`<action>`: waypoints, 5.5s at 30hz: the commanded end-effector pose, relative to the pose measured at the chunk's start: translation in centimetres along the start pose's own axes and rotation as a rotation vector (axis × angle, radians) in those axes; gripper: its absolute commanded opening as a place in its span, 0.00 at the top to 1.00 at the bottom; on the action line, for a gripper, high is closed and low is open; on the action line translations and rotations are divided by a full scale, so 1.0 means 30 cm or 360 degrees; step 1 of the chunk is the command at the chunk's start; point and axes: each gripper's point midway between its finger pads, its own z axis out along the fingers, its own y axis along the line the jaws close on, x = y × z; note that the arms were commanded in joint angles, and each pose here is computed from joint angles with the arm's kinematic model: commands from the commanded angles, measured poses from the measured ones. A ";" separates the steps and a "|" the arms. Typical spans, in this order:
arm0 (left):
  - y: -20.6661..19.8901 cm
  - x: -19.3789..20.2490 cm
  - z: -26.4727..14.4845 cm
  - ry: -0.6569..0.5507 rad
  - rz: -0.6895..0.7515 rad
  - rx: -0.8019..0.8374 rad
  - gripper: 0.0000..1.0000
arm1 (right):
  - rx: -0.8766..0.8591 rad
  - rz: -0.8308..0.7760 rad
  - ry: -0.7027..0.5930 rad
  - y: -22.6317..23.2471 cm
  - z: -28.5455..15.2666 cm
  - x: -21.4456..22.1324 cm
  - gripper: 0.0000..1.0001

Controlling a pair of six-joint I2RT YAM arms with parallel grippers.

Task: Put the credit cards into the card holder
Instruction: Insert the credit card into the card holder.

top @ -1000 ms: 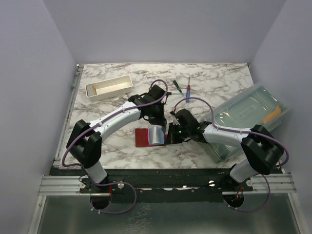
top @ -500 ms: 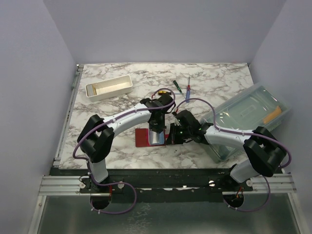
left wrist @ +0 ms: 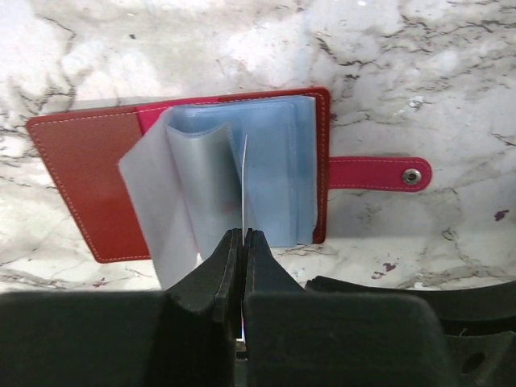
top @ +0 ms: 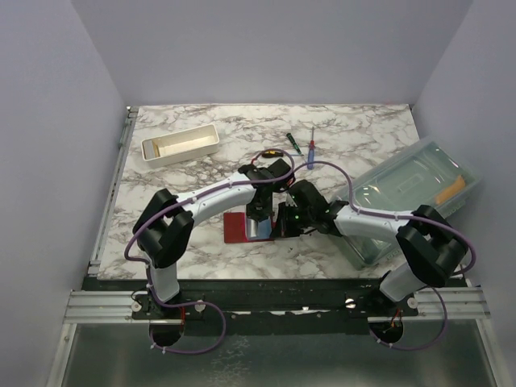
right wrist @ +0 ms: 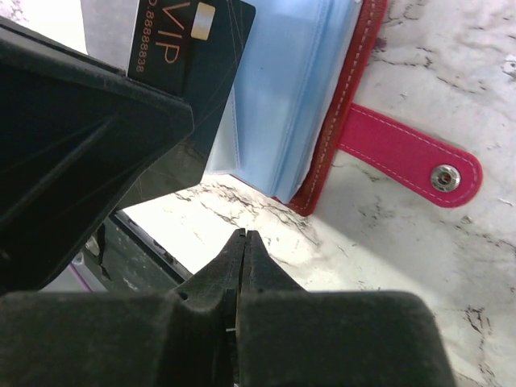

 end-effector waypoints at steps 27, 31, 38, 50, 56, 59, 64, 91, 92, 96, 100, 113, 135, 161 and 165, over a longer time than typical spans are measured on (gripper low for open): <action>0.152 0.037 -0.070 0.0040 -0.0110 0.0821 1.00 | -0.0243 0.0043 0.0136 0.004 0.195 -0.040 1.00; 0.144 0.042 -0.087 0.0045 -0.0100 0.1042 1.00 | -0.0236 0.0042 0.0149 -0.002 0.201 -0.036 1.00; 0.168 0.044 -0.071 0.0029 -0.0071 0.1122 1.00 | -0.0241 0.0044 0.0158 -0.001 0.206 -0.035 1.00; 0.209 0.058 0.023 0.0152 -0.0168 0.1038 1.00 | -0.0232 0.0041 0.0149 -0.002 0.202 -0.038 1.00; 0.208 0.060 0.039 0.0173 -0.0164 0.1039 1.00 | -0.0233 0.0038 0.0140 0.001 0.200 -0.045 1.00; 0.202 0.062 0.042 0.0185 -0.0165 0.1058 1.00 | -0.0236 0.0036 0.0141 0.001 0.200 -0.044 1.00; 0.195 0.056 0.035 0.0163 -0.0151 0.1085 1.00 | -0.0251 0.0038 0.0146 0.005 0.201 -0.042 1.00; 0.170 0.044 0.047 -0.0033 -0.0101 0.1233 1.00 | -0.0239 0.0023 0.0140 -0.004 0.211 -0.042 1.00; 0.168 0.040 0.050 -0.0044 -0.0104 0.1238 1.00 | -0.0240 0.0022 0.0138 -0.004 0.212 -0.044 1.00; 0.166 0.020 0.075 -0.0090 -0.0109 0.1231 1.00 | -0.0245 0.0023 0.0137 -0.002 0.211 -0.045 1.00; 0.169 0.019 0.106 -0.0069 -0.0145 0.1201 1.00 | -0.0249 0.0016 0.0133 0.001 0.212 -0.049 1.00; 0.165 -0.036 0.124 -0.0172 -0.0205 0.1183 1.00 | -0.0245 0.0024 0.0145 -0.010 0.216 -0.036 1.00; 0.156 0.024 0.125 -0.0006 -0.0412 0.1204 0.66 | 0.0122 -0.0007 0.0133 -0.112 0.156 -0.046 0.92; 0.110 0.057 0.127 -0.0051 -0.0294 0.1076 0.94 | 0.0114 0.0005 0.0148 -0.111 0.167 -0.040 0.99; 0.120 0.048 0.122 -0.0083 -0.0274 0.1031 0.80 | 0.0185 0.0015 0.0129 -0.116 0.134 -0.053 0.99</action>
